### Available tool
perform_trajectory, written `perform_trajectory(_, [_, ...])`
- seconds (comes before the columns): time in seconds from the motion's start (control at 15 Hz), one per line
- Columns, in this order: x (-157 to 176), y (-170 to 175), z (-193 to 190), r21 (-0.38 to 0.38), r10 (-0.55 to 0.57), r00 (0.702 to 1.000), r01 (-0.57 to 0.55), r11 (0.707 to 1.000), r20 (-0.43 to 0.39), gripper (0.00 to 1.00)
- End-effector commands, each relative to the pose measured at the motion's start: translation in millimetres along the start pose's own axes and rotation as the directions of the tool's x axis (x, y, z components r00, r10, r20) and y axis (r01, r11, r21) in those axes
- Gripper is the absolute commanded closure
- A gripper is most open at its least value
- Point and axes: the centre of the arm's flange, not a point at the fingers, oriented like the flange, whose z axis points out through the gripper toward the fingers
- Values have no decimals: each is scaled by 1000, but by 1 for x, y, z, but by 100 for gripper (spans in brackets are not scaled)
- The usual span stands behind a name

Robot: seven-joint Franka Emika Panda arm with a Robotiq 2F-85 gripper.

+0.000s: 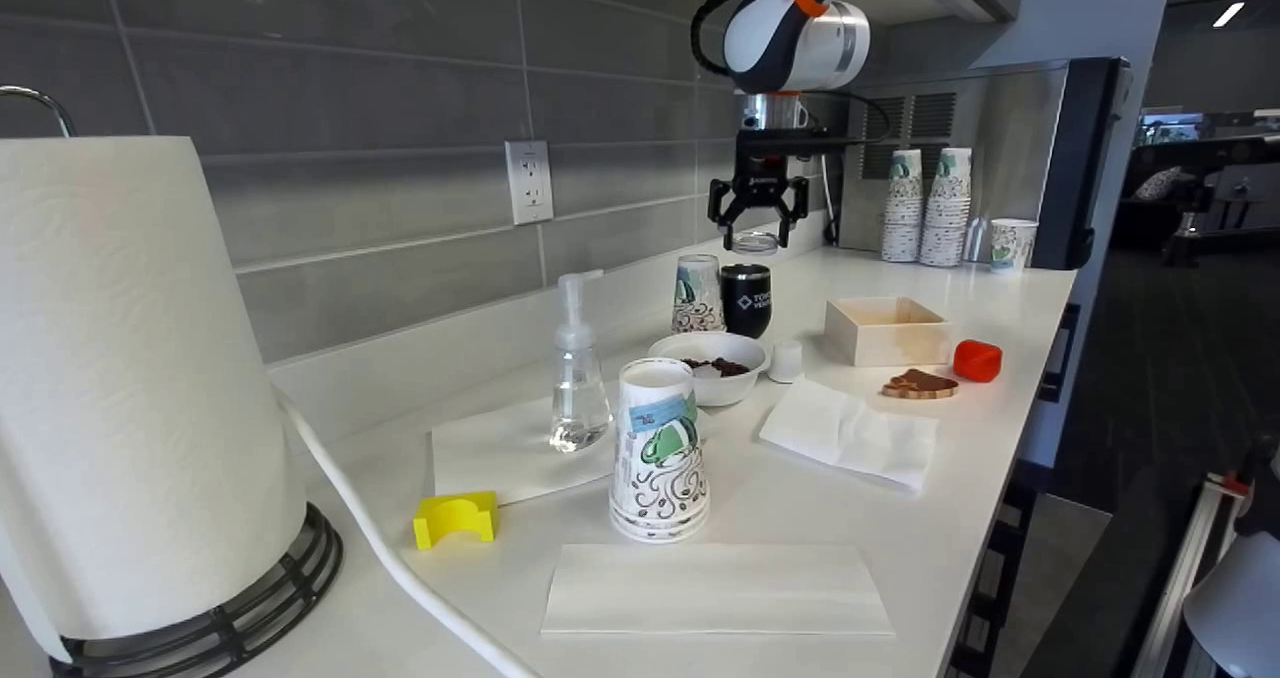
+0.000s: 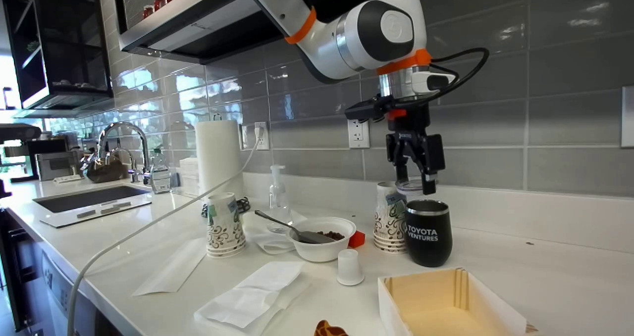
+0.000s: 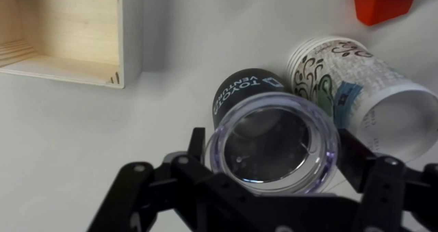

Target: Put the lid on the black cup

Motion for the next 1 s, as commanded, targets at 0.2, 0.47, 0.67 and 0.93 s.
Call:
perform_trajectory(0.2, [3,1,2,-24,-6,1000,6,1000,9,33])
perform_trajectory(0.47, [7,0,8,-20,-8,1000,8,1000,21,33])
perform_trajectory(0.67, [14,-3,14,-19,-8,999,8,1000,31,33])
perform_trajectory(0.93, [23,-4,19,-7,-2,999,3,1000,41,33])
